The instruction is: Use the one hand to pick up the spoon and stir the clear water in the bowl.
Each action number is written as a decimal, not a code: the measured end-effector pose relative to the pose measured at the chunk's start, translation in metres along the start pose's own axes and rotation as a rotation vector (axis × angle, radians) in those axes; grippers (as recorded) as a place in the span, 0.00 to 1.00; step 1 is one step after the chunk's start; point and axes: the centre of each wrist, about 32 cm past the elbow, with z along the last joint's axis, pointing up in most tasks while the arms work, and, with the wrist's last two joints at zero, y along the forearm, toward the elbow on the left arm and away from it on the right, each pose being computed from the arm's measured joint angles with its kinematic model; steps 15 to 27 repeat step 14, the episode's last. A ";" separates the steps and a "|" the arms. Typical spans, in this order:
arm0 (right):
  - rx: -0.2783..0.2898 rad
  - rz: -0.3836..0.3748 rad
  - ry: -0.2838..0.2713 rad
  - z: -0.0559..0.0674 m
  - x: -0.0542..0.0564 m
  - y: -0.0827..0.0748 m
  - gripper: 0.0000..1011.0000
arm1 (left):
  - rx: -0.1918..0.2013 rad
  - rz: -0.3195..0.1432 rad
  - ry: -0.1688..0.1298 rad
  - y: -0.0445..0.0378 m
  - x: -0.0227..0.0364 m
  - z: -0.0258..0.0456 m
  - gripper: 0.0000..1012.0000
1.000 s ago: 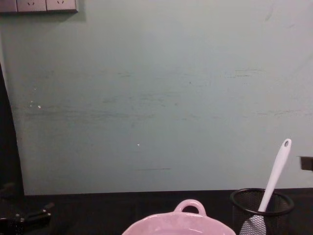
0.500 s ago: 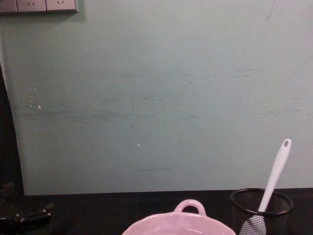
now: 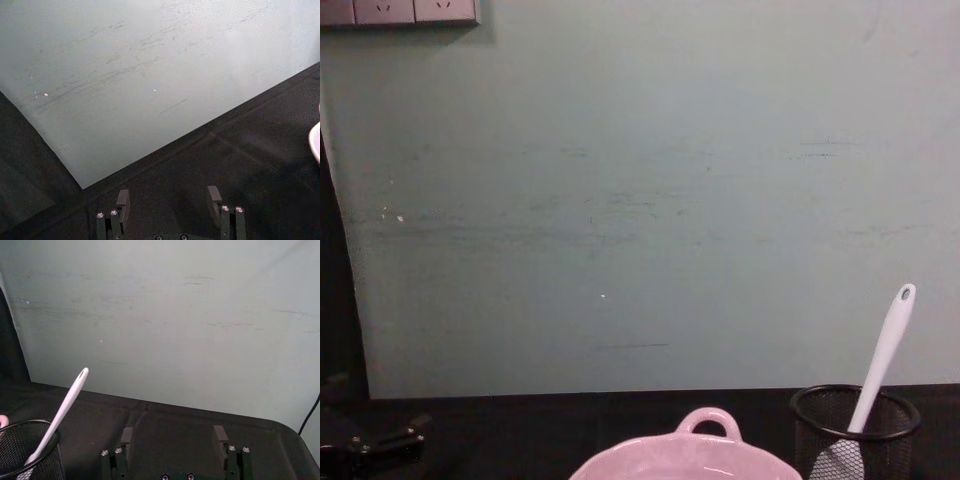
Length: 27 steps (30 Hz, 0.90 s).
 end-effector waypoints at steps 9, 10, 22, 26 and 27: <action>-0.001 0.003 -0.002 0.000 0.000 -0.001 0.99 | 0.000 0.000 0.000 0.0000 0.0000 0.0000 1.00; 0.000 0.003 -0.003 0.000 0.000 -0.001 0.99 | 0.000 0.000 0.000 0.0000 0.0000 0.0000 1.00; -0.001 0.004 -0.003 0.000 -0.001 -0.001 0.99 | 0.000 0.000 0.000 0.0000 0.0000 0.0000 1.00; -0.001 0.004 -0.003 0.000 -0.001 -0.001 0.99 | 0.000 0.000 0.000 0.0000 0.0000 0.0000 1.00; -0.001 0.004 -0.003 0.000 -0.001 -0.001 0.99 | 0.000 0.000 0.000 0.0000 0.0000 0.0000 1.00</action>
